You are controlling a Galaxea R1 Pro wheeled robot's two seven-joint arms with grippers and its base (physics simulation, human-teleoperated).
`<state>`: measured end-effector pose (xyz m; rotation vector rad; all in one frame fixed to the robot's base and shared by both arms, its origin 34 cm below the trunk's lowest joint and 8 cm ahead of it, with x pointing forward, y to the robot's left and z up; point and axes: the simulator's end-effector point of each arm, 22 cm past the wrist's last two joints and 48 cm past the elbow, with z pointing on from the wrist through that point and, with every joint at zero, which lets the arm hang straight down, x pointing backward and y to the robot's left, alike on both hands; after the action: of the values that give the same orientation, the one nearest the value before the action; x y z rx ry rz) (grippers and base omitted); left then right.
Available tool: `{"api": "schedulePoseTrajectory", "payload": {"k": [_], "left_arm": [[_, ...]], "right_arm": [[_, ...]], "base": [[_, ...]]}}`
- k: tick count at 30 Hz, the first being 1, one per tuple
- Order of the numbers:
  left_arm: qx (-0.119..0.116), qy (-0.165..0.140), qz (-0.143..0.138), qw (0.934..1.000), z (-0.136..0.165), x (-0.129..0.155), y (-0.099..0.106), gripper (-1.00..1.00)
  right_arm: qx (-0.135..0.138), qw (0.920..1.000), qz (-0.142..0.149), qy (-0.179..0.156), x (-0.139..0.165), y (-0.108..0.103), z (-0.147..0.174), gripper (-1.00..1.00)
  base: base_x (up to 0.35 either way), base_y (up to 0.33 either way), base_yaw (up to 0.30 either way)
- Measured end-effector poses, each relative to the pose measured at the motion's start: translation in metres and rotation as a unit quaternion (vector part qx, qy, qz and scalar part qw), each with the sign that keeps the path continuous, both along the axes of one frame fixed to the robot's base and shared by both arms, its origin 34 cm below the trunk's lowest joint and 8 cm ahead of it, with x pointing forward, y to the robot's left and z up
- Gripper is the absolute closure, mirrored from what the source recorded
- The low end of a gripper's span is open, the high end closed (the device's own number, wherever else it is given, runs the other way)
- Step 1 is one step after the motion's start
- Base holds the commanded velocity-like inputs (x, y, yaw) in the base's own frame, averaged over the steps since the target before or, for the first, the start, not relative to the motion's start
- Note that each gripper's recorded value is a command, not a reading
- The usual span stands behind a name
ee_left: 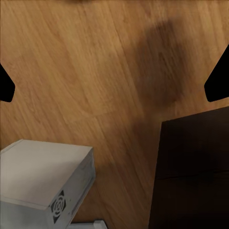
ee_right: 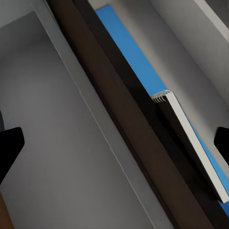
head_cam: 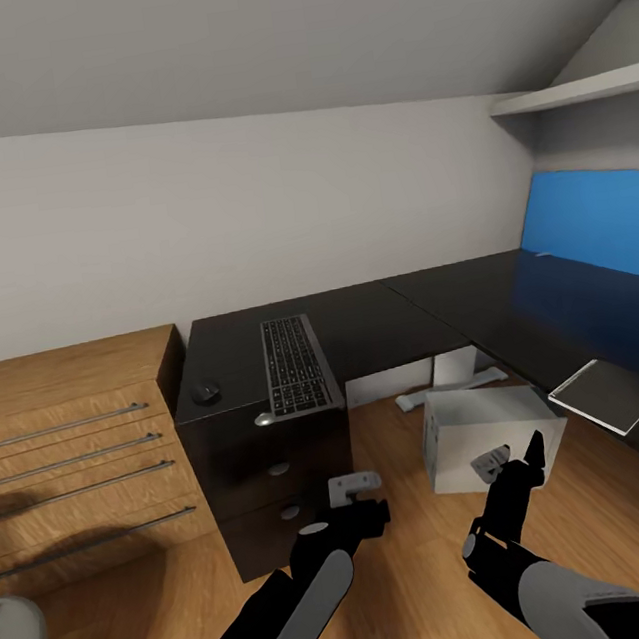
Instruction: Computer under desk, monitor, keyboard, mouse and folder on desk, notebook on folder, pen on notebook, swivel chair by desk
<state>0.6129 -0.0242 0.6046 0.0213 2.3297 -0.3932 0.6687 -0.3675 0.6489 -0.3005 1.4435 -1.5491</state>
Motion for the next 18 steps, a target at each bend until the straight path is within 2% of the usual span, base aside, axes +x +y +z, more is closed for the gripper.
{"api": "schedulePoseTrajectory", "payload": {"k": [9,18], "left_arm": [[0.005,0.002,-0.002,1.0,-0.004,-0.002,-0.001,-1.0],[0.011,0.001,-0.018,0.9998,0.013,-0.006,-0.011,-1.0]], "right_arm": [[-0.005,0.9999,0.0,0.01,0.002,-0.01,-0.001,-1.0],[-0.003,0.9999,0.001,0.012,0.006,-0.013,0.016,-1.0]], "base": [[0.006,-0.007,0.0],[0.0,0.0,0.0]]}}
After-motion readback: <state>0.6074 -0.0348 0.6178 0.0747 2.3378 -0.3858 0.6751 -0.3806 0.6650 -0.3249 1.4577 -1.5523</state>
